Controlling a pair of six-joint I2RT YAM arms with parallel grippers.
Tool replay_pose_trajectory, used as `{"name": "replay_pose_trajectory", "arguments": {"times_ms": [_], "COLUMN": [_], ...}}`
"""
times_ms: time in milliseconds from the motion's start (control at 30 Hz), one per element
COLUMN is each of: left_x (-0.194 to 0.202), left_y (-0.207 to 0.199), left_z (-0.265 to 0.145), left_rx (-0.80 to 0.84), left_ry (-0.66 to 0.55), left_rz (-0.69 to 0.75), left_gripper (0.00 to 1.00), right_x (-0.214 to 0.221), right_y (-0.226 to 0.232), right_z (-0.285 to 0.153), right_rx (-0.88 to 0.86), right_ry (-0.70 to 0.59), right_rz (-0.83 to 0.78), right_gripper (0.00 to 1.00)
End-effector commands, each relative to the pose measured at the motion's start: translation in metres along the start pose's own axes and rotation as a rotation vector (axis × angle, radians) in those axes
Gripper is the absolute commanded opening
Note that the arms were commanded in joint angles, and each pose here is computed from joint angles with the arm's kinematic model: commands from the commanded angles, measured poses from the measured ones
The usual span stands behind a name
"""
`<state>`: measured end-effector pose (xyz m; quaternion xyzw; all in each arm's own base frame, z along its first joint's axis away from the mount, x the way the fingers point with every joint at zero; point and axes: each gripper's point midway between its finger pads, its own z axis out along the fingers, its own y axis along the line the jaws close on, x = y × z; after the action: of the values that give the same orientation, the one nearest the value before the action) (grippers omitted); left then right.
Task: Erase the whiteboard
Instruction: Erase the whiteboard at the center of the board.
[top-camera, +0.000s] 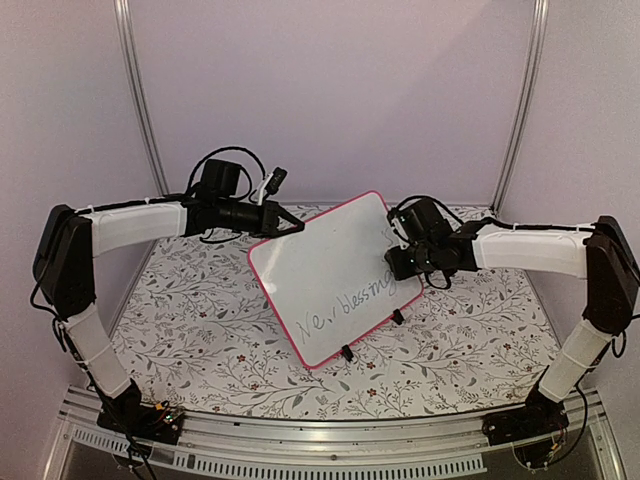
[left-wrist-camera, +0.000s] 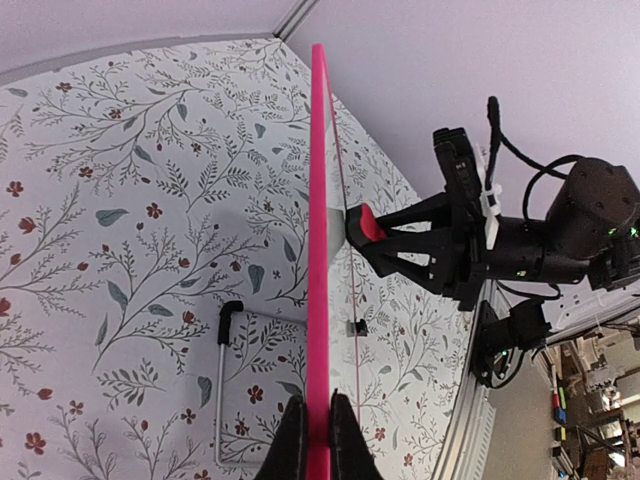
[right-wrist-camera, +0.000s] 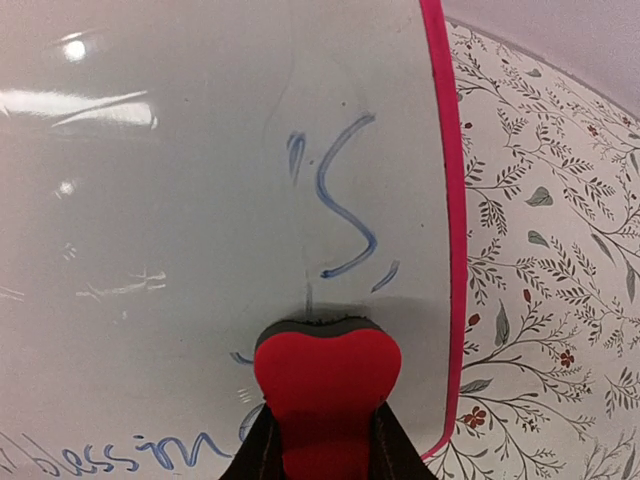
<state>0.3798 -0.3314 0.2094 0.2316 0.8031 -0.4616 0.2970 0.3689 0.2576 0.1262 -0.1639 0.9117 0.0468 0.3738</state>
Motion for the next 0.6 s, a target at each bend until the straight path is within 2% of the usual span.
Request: {"name": "replay_pose_trajectory", "arguments": {"times_ms": [0, 333, 567], "left_x": [0.003, 0.004, 0.004], "left_y": [-0.005, -0.005, -0.004], "left_z": [0.004, 0.004, 0.005], "left_rx": [-0.008, -0.008, -0.008], "left_ry": [0.007, 0.008, 0.01], "left_rz": [0.056, 0.055, 0.052], "left_gripper": [0.0, 0.0, 0.0], "right_x": [0.014, 0.007, -0.025], "right_y": [0.0, 0.0, 0.001], "right_z": [-0.004, -0.014, -0.04], "right_rx": [-0.001, 0.005, 0.0], "right_ry": [0.035, 0.015, -0.068], "right_rz": [-0.005, -0.006, 0.004], "right_gripper": [0.0, 0.0, 0.0]}}
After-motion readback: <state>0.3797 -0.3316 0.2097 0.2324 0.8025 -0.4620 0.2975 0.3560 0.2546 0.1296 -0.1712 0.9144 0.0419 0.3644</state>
